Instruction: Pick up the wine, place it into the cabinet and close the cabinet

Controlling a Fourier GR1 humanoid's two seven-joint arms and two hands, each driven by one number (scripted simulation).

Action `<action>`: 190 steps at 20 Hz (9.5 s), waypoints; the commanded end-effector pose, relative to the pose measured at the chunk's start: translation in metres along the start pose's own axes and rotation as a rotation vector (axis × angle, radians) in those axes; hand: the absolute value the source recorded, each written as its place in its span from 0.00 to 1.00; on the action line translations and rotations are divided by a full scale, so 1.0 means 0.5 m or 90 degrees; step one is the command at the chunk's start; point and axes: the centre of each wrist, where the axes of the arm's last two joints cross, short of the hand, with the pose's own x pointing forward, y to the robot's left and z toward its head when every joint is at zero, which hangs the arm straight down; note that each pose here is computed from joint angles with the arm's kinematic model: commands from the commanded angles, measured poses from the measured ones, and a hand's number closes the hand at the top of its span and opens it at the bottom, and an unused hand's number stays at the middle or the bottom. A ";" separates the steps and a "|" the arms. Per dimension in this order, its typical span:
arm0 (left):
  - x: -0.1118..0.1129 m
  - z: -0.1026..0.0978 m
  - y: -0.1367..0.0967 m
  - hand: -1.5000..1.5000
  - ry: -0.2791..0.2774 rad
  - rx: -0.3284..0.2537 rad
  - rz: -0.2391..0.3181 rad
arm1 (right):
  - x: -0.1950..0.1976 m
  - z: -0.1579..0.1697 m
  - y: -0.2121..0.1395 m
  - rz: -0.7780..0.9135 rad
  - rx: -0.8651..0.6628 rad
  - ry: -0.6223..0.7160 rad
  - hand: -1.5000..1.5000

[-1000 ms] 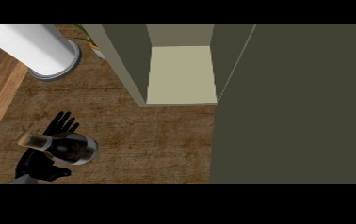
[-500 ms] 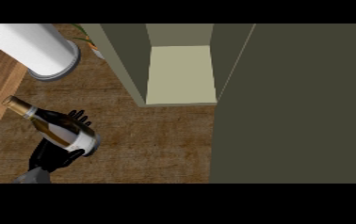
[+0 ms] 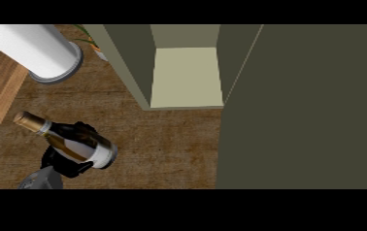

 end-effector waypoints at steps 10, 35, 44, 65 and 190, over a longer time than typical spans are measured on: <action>-0.072 -0.049 -0.123 1.00 -0.224 0.121 -0.254 | 0.042 0.021 0.002 -0.007 -0.008 -0.022 0.00; 0.052 -0.235 -0.422 1.00 -0.163 0.109 -0.430 | 0.040 0.031 -0.020 -0.003 -0.003 -0.012 0.00; 0.065 -0.271 -0.484 1.00 -0.164 0.131 -0.460 | 0.071 0.036 0.014 -0.013 0.005 -0.017 0.00; 0.039 -0.288 -0.485 1.00 -0.094 0.265 -0.555 | 0.016 0.024 -0.008 -0.027 0.033 -0.025 0.00; 0.125 -0.113 -0.563 0.00 -0.317 0.135 -0.303 | 0.063 0.059 0.010 0.000 0.028 -0.006 0.00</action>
